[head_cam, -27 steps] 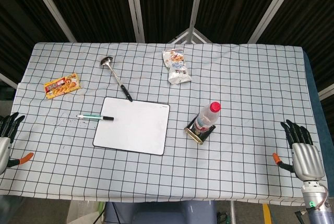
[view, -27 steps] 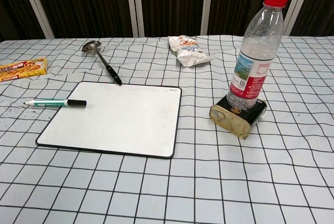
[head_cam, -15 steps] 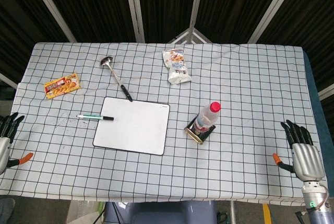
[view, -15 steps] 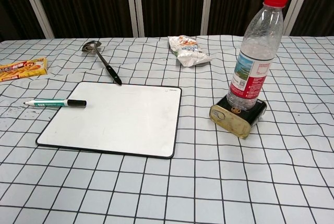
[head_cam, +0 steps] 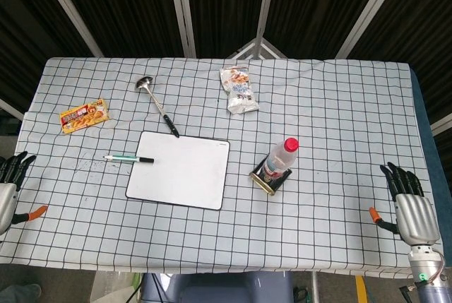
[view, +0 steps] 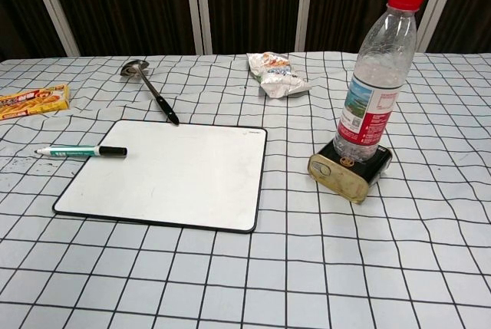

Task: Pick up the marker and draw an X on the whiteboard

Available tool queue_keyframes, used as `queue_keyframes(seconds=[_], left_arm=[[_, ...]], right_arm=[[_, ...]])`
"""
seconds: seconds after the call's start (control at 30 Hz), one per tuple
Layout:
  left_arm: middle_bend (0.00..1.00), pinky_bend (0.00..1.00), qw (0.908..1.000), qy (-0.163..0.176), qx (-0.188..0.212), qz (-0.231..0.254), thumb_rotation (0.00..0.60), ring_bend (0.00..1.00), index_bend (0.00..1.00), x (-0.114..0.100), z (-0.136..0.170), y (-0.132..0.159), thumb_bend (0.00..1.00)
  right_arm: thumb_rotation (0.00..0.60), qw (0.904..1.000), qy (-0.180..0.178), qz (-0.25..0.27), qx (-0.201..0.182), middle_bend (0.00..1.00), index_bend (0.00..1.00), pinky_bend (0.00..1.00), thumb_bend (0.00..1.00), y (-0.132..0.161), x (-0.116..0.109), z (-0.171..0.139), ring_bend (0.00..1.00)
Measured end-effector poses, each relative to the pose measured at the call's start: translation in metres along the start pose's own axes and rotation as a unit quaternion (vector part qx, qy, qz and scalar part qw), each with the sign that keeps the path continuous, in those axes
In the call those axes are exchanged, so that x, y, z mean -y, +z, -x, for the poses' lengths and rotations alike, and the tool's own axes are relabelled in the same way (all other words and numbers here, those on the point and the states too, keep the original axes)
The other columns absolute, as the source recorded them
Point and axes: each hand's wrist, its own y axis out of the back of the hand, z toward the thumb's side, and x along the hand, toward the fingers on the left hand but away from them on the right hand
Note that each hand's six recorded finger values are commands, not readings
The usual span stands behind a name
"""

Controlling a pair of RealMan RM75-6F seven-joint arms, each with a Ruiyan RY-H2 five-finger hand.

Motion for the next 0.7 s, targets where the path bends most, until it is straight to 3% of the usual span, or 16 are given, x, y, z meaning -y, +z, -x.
queue_keyframes(seconds=[0.2, 0.4, 0.7], left_arm=[[0.0, 0.0, 0.9999, -0.005, 0.008, -0.006, 0.6, 0.0, 0.24, -0.003, -0.021, 0.013, 0.19], [0.0, 0.0, 0.9995, -0.012, 0.014, -0.024, 0.6, 0.0, 0.38, 0.002, -0.051, 0.024, 0.23], [0.0, 0.0, 0.9974, -0.05, 0.01, -0.051, 0.6, 0.0, 0.44, 0.039, -0.118, 0.056, 0.29]], right_arm=[[0.6, 1.0, 0.002, 0.001, -0.001, 0.0, 0.0, 0.0, 0.31, 0.001, 0.001, 0.001, 0.0], [0.6, 1.0, 0.004, 0.002, 0.0, 0.0, 0.0, 0.0, 0.31, 0.001, 0.002, 0.002, 0.0], [0.6, 1.0, 0.005, 0.005, 0.0, 0.0, 0.0, 0.0, 0.31, 0.002, 0.002, 0.003, 0.0]])
